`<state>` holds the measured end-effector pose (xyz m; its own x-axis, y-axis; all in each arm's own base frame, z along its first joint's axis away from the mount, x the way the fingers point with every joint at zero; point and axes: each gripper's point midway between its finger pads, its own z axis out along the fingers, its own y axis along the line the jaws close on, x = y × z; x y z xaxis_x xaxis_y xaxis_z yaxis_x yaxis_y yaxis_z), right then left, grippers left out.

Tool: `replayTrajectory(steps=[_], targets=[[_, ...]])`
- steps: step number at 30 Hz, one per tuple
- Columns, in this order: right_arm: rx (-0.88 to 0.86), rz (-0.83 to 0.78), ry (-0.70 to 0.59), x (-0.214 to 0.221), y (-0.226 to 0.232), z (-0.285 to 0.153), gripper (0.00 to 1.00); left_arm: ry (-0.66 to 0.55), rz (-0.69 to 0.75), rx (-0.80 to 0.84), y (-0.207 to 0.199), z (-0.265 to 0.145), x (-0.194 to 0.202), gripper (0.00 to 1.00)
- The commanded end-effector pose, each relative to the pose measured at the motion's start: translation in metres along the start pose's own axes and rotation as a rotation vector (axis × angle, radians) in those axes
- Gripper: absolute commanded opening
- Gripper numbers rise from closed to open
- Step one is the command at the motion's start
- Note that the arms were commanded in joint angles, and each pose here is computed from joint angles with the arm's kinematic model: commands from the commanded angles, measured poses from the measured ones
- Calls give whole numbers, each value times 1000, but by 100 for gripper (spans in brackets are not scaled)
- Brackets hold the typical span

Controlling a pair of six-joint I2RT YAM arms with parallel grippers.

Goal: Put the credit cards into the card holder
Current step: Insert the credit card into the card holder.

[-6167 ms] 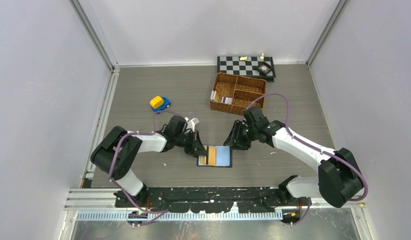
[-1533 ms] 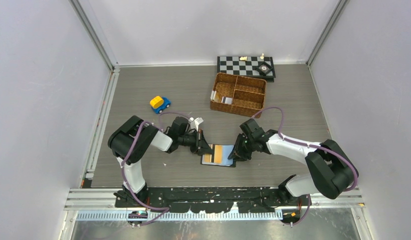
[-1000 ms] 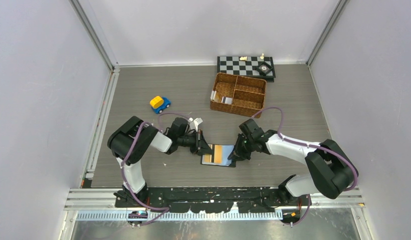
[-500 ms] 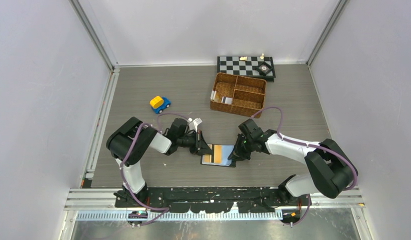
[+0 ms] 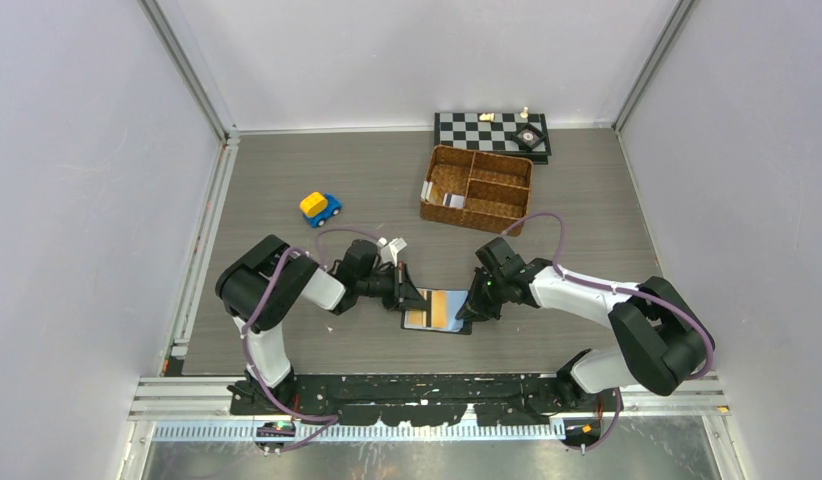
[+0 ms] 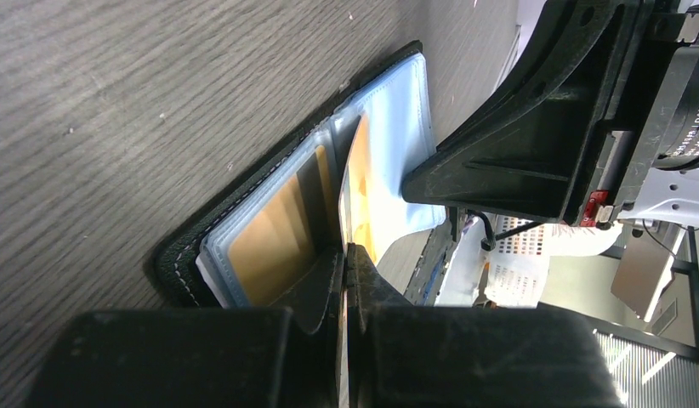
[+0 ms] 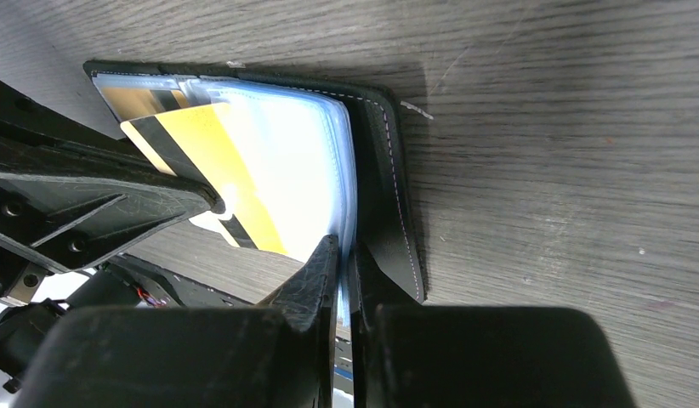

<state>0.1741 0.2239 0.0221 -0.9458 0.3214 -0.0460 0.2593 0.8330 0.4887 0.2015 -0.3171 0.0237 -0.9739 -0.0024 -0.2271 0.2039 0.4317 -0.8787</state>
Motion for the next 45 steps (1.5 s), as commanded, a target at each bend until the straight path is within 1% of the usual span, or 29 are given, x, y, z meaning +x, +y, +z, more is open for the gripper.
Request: replayTrajectory(steps=[1,4,14,16,19,22,27,31,33,41,45], targets=[[10,-8,-16,-3,4,-1,2,-15,-2,-71,18,5,8,0],[10,-9,-22,-4,5,-1,3,-11,-6,-84,20,6,8,0],[33,-24,-66,-11,5,-14,22,-8,-6,-155,26,5,4,0],[32,-25,-71,-12,6,-16,22,-5,-11,-161,28,6,4,0],[28,-28,-77,-12,7,-17,20,1,-16,-168,29,7,4,0],[25,-28,-72,-11,7,-17,12,5,-15,-182,29,7,3,0],[20,-27,-61,-10,7,-14,2,30,15,-220,25,12,5,0],[32,-31,-64,-10,5,-15,0,39,48,-262,21,11,4,2],[44,-32,-71,-11,2,-16,1,32,58,-288,20,8,1,5],[69,-35,-81,-11,-3,-19,1,6,128,-328,-2,-10,-12,32],[66,-37,-78,-11,-2,-18,1,-10,150,-308,-13,-14,-16,40]])
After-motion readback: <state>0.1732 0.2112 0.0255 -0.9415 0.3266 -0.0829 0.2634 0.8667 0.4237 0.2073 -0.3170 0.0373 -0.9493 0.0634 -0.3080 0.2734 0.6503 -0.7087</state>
